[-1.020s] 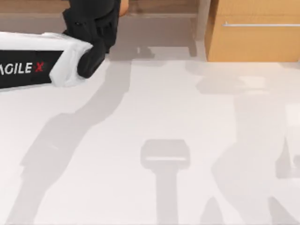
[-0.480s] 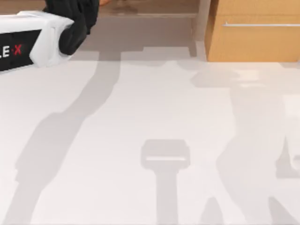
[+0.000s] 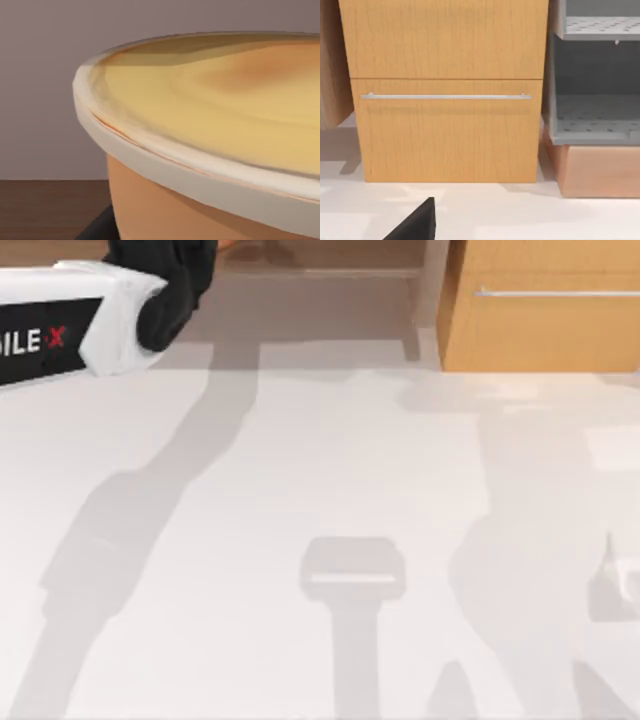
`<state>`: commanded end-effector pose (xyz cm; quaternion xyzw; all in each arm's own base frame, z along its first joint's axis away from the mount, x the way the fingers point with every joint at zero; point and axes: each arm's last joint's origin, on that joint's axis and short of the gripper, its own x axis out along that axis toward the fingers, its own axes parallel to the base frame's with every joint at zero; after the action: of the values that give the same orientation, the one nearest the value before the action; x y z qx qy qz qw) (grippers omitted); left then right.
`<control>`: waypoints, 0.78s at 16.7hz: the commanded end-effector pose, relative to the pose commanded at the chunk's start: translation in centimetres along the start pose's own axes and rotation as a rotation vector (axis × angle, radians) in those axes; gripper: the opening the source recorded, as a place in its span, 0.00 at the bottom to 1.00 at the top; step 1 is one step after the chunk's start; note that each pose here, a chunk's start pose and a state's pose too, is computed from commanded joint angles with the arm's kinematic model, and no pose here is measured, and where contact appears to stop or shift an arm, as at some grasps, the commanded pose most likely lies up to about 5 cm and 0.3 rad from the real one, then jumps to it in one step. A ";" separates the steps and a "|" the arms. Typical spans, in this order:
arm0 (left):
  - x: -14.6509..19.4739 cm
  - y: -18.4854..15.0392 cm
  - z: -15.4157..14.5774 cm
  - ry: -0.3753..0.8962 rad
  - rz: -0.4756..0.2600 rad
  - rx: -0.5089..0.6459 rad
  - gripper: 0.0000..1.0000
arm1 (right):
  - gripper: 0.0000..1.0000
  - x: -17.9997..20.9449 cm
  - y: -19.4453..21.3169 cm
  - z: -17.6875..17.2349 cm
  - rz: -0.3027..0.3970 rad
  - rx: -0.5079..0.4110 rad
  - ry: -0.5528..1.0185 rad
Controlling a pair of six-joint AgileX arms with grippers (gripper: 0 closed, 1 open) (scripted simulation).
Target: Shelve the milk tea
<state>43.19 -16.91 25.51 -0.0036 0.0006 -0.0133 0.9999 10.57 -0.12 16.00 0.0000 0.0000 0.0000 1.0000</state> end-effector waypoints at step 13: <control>2.4 0.3 -1.6 -0.002 0.002 -0.002 0.30 | 1.00 0.0 0.0 0.0 0.000 0.000 0.000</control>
<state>45.55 -16.71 23.89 -0.0045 -0.0005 -0.0124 0.9999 10.57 -0.12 16.00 0.0000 0.0000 0.0000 1.0000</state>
